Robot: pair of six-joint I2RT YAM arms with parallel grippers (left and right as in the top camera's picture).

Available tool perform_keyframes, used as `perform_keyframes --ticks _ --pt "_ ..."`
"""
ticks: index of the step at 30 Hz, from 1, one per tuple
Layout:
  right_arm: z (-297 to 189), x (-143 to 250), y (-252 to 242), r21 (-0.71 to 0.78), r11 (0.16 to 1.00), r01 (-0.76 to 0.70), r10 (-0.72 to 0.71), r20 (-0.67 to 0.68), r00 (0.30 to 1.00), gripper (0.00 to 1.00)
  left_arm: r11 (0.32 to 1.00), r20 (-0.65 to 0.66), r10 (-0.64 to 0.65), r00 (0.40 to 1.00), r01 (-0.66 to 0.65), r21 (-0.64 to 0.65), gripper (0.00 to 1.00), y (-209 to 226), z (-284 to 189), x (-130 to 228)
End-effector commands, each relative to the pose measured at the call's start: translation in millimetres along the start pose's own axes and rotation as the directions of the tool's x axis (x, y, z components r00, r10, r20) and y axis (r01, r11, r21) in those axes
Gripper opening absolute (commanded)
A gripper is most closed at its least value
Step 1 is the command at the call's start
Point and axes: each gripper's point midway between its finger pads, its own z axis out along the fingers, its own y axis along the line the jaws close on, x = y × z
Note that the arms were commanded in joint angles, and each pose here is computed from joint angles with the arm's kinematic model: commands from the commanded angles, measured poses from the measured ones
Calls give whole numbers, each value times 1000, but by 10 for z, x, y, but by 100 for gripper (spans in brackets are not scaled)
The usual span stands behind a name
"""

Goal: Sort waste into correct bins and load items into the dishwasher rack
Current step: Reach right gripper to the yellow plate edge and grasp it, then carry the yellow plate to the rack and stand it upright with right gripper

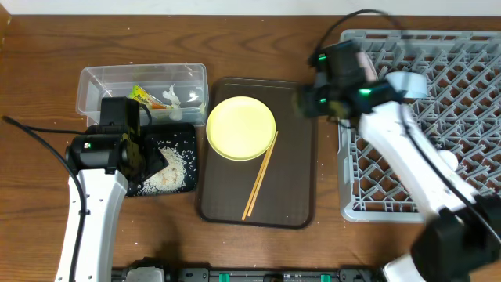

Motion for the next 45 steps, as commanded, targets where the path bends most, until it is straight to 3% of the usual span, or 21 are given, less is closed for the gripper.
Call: perform_keyframes --ticks 1,9,17,21,28,33,38,45 --pt "339 134 128 -3 1000 -12 11 -58 998 61 1000 10 -14 1000 14 -14 76 31 -11 -27" --pt "1124 396 337 -17 999 48 -50 -122 991 55 1000 10 -15 1000 15 -14 76 30 -11 -28" --pt "1464 526 350 -10 1000 26 -27 -141 990 43 1000 10 -14 1000 15 -14 76 31 -11 -27" --pt "1485 524 276 36 999 -10 14 -133 991 21 1000 10 -15 1000 15 -13 76 30 -11 -28" --pt "1479 490 255 38 999 -18 23 -124 992 1 1000 10 -14 1000 14 -13 76 30 -12 -27" --pt "1285 284 179 36 998 -43 45 -72 996 1 1000 10 -14 1000 15 -13 76 30 -11 -27" --pt "787 -98 92 29 999 -35 34 43 998 1 1000 10 -15 1000 15 -13 76 30 -11 -28" --pt "-301 -562 -446 234 971 -39 -22 254 967 1 1000 11 -15 1000 15 -13 76 30 -11 -29"
